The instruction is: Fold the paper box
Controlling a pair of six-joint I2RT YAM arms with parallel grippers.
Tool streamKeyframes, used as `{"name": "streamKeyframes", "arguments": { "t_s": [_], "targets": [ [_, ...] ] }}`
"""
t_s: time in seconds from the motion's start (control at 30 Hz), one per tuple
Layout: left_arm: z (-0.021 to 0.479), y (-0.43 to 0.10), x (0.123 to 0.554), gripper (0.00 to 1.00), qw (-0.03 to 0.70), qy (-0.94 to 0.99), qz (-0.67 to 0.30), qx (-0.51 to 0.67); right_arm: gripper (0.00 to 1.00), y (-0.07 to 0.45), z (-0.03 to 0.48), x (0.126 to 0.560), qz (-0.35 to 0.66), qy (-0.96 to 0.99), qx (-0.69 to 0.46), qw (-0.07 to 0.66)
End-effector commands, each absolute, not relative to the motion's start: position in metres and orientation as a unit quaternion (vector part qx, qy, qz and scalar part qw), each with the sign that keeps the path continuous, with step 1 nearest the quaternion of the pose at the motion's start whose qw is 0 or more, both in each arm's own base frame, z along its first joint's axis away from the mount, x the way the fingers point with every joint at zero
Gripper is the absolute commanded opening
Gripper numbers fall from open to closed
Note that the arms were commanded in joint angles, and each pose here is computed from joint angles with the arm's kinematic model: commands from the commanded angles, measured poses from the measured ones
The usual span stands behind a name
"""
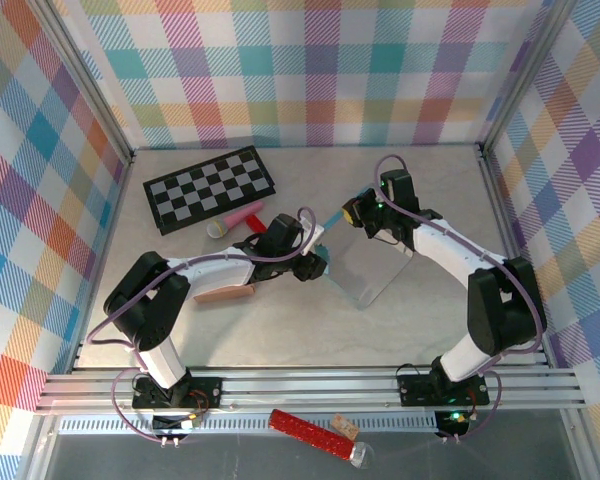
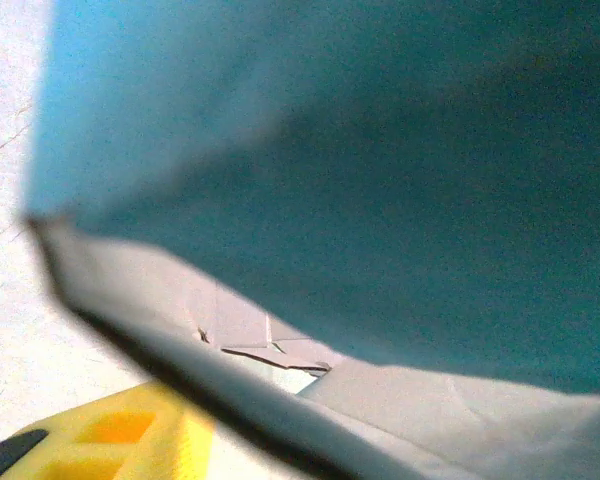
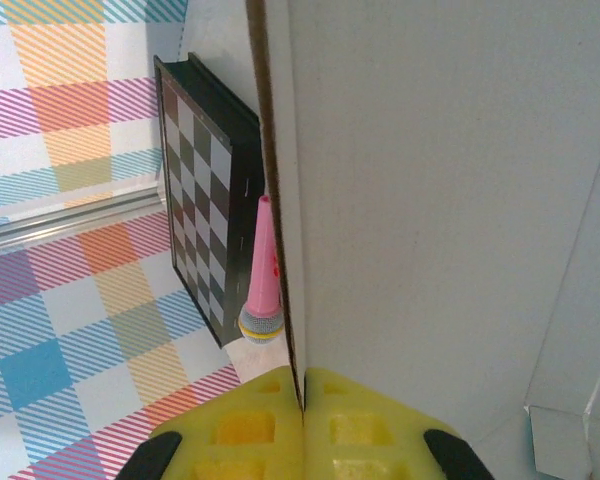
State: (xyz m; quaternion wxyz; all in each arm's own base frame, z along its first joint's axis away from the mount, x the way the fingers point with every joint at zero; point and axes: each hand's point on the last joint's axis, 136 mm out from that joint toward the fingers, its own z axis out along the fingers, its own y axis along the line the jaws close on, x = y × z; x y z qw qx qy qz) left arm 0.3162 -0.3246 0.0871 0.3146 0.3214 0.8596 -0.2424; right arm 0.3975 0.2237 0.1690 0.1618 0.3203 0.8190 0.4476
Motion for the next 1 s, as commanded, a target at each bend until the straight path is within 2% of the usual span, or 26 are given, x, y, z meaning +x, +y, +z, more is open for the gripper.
{"name": "streamKeyframes", "arguments": {
  "t_s": [0.0,0.5,0.97],
  "targets": [
    [0.089,-0.322,0.325,0.46,0.326,0.861,-0.244,0.306,0.0,0.227,0.169,0.4,0.466,0.817,0.292,0.176],
    [0.089,-0.319,0.332,0.44,0.34,0.867,-0.247,0.269,0.0,0.231,0.166,0.402,0.526,0.779,0.244,0.238],
    [0.091,-0.324,0.344,0.35,0.348,0.873,-0.248,0.235,0.0,0.222,0.167,0.405,0.557,0.733,0.248,0.303]
  ]
}}
